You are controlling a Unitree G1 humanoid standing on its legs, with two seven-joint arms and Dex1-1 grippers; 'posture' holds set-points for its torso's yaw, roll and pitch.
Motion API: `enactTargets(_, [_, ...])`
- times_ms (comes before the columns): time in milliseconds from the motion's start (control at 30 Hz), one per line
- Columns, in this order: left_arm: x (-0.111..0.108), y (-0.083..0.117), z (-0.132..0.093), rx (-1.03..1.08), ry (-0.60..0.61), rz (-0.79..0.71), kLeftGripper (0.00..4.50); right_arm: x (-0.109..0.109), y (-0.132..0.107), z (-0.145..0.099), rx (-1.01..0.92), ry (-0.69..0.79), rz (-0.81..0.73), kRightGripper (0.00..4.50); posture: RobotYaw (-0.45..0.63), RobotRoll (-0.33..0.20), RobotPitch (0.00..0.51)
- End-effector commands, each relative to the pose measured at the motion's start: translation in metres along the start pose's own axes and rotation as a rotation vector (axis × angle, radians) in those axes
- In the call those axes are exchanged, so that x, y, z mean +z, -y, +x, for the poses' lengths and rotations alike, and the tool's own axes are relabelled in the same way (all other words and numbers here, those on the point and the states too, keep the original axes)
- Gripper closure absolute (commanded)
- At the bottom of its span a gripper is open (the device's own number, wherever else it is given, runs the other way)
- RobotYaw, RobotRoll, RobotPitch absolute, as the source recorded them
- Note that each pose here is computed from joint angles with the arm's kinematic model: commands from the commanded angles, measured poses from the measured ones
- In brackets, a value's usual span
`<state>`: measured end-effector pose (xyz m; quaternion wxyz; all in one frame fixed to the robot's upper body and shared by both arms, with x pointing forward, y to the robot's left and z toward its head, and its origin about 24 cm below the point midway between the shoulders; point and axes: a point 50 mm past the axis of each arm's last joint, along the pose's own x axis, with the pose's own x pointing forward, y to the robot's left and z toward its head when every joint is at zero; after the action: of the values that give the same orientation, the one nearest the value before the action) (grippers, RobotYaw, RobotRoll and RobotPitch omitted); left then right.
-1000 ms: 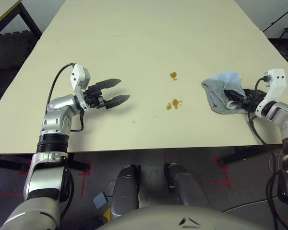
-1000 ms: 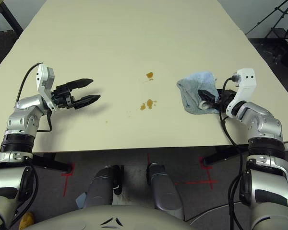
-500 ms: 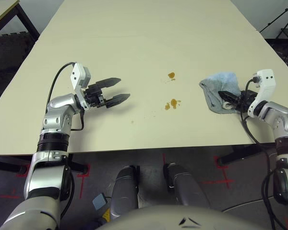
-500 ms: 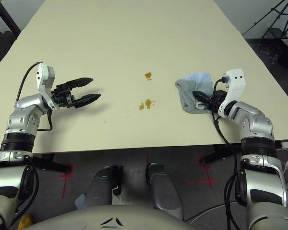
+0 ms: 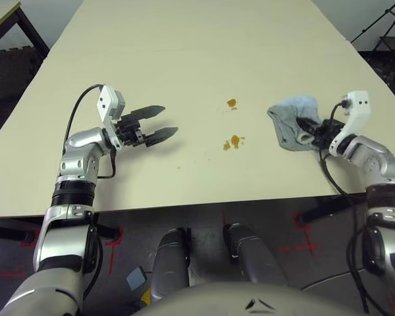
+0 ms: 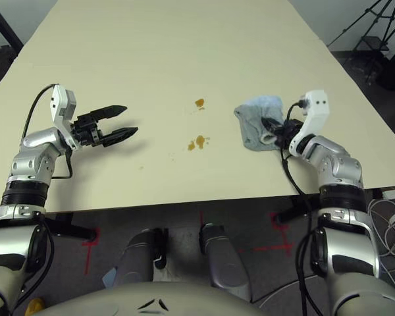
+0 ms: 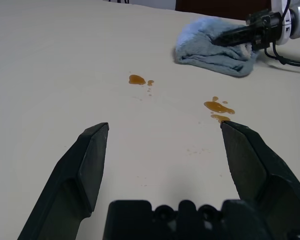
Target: Wipe the water off the table with a rag.
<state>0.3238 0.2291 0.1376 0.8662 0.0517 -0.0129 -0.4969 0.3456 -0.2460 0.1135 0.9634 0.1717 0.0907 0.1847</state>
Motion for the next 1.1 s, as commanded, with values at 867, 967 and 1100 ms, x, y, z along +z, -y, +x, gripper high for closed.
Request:
enactTargets(867, [-0.006, 0.002, -0.005, -0.026, -0.038, -0.016, 0.0, -0.037, -0.055, 0.079, -0.062, -0.159, -0.071, 4.39, -0.13, 0.0, 0.141])
enactTargets(967, [-0.006, 0.002, -0.004, -0.028, -0.037, -0.017, 0.0, -0.042, -0.068, 0.085, -0.027, -0.173, -0.059, 4.39, -0.13, 0.0, 0.142])
enactTargets(1100, [-0.006, 0.003, -0.004, -0.03, -0.038, -0.02, 0.0, -0.05, -0.09, 0.095, 0.026, -0.189, -0.044, 4.39, -0.12, 0.0, 0.145])
